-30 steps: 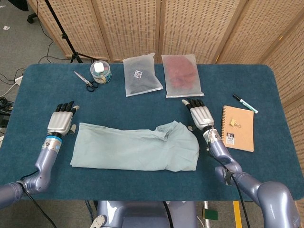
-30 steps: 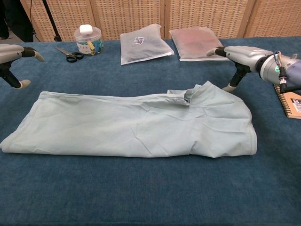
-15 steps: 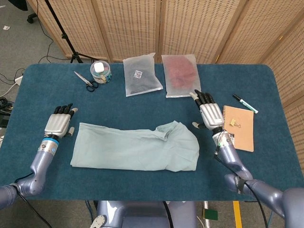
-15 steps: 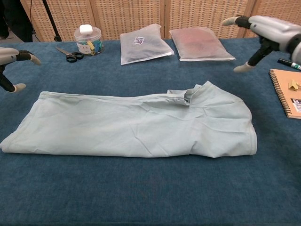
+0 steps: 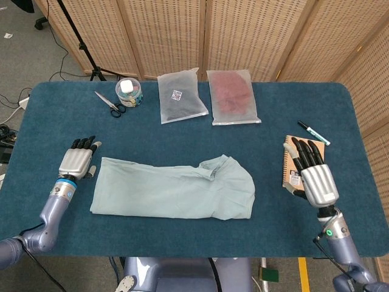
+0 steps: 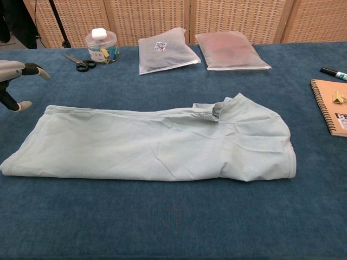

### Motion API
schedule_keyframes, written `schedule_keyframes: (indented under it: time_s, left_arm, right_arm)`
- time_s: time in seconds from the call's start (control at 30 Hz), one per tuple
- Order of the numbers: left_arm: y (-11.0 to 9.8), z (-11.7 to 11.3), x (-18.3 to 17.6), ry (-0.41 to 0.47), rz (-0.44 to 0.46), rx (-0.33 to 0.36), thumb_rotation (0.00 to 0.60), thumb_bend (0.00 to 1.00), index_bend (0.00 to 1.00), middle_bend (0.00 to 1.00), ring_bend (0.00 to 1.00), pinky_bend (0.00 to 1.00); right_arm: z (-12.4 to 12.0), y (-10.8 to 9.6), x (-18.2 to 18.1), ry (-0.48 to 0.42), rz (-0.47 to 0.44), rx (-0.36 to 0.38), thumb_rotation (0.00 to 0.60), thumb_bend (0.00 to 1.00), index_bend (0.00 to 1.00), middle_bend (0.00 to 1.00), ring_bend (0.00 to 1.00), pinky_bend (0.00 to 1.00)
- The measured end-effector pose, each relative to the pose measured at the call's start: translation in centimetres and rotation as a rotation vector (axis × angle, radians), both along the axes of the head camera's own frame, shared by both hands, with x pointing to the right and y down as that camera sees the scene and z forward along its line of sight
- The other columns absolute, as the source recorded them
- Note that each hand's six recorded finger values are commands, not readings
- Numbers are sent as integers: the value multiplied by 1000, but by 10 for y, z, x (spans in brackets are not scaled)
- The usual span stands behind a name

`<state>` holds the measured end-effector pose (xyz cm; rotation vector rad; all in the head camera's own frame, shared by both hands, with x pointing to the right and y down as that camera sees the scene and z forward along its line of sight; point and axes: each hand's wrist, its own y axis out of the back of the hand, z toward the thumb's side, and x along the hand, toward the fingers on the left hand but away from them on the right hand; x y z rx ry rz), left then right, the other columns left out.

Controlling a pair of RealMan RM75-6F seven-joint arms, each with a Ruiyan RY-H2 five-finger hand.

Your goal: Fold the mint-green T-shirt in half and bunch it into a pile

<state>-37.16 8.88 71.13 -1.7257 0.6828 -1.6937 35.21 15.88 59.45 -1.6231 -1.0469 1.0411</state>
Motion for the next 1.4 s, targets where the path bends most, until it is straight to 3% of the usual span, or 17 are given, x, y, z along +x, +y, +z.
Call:
schedule_keyframes:
  time_s: [0.1,0.23,0.63,1.07,1.4]
  left_arm:
    - [0,5,1,-1,0,12,600,454,1,0,0,0]
    - [2,11,4,7,-2,22,600,456,49,0,0,0]
    - [15,34,9,42,-24,20,600,440,256,0,0,0]
    - [15,48,15,58,-45,30,600,441,341,0,0,0]
    - [15,50,13,49,-47,26,600,473,491,0,0,0]
  right_arm:
    - [-9,25,8,-5,-4,20,600,28,0,0,0,0]
    - [-14,38,12,-16,-14,24,600,28,0,0,0,0]
    - [-21,34,20,-45,5,27,600,44,0,0,0,0]
    - [-18,34,20,-44,11,7,600,53,0,0,0,0]
    - [-18,35,19,-51,10,-2,600,65,0,0,0,0]
